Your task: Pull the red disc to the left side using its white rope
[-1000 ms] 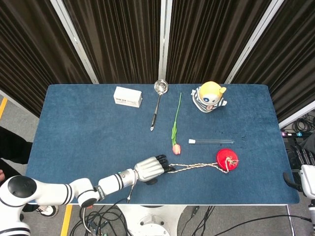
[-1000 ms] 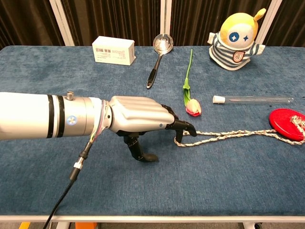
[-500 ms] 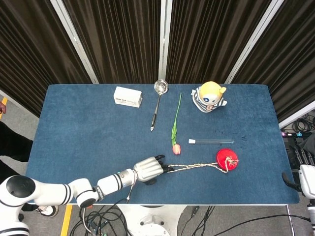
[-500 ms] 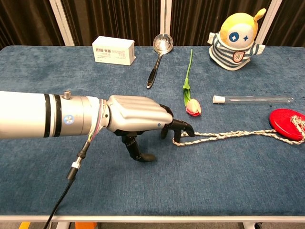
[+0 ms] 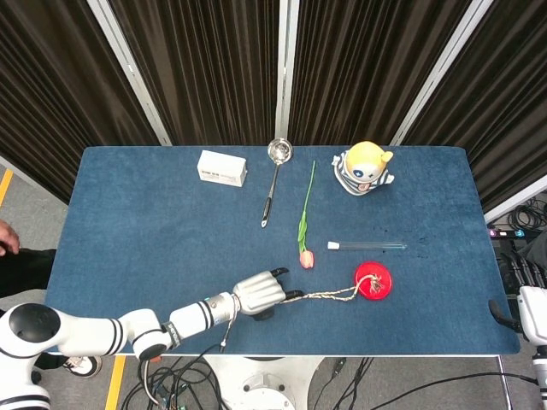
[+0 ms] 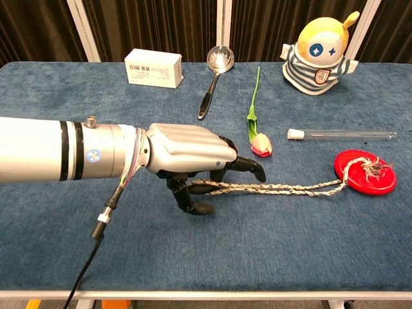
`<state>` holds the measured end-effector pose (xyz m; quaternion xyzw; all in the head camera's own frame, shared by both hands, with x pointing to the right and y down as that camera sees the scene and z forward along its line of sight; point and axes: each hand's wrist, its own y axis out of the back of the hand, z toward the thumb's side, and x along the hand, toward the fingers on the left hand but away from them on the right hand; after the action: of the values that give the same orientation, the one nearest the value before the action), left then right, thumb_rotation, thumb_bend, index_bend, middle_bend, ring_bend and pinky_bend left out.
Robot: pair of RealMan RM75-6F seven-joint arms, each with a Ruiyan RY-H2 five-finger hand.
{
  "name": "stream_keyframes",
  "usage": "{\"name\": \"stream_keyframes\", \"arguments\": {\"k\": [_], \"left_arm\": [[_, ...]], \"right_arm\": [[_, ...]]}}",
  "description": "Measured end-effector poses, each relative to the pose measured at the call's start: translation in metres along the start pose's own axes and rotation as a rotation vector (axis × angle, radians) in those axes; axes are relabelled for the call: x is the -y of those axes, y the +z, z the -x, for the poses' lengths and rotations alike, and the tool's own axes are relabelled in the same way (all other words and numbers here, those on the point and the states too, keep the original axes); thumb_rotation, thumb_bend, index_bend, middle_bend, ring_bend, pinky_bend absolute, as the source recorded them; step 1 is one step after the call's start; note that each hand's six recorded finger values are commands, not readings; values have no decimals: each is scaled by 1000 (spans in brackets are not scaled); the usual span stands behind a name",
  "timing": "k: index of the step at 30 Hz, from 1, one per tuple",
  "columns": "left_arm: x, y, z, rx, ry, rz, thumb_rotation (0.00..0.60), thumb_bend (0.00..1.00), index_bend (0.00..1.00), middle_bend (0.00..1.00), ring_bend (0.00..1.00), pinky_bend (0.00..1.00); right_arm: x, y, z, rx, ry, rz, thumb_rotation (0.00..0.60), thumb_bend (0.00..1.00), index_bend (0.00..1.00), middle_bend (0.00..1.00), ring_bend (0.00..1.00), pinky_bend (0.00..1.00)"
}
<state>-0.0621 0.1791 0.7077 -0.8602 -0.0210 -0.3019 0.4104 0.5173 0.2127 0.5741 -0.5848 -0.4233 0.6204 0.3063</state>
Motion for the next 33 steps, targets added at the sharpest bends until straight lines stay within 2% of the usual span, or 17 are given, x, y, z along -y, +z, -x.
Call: {"name": "stream_keyframes", "arguments": {"k": [3,5,8,10,12,14,24,33], "left_arm": [[-1,-2,0,-6,4,-7,600,399,201,866,544,147],[-2,-3,0,-15,10,-13,600,459,277,888,581,183],[-5,-6,1,-33,24,-9,600,554,465,912,617,265],[-7,-8,2,-46,33,-4,600,568,594,923,639,347],[-8,-10,3,-58,39,0,600,574,682,923,650,425],[-10,-12,4,-73,45,5,600,579,729,920,653,481],[-28,-33,32,-148,72,-3,600,591,748,914,660,585],[-35,-60,102,-270,61,71,600,596,751,913,671,601]], "right_arm": [[0,0,0,0,1,0,600,272,0,0,0,0],[0,0,0,0,1,1,600,273,0,0,0,0],[1,0,0,0,3,1,600,276,0,0,0,0],[1,0,1,0,5,1,600,276,0,0,0,0],[1,1,1,-1,5,1,600,275,0,0,0,0],[1,1,1,-3,4,2,600,276,0,0,0,0],[0,6,1,-12,2,-2,600,277,0,0,0,0],[0,11,3,-23,4,-6,600,277,0,0,0,0]]}}
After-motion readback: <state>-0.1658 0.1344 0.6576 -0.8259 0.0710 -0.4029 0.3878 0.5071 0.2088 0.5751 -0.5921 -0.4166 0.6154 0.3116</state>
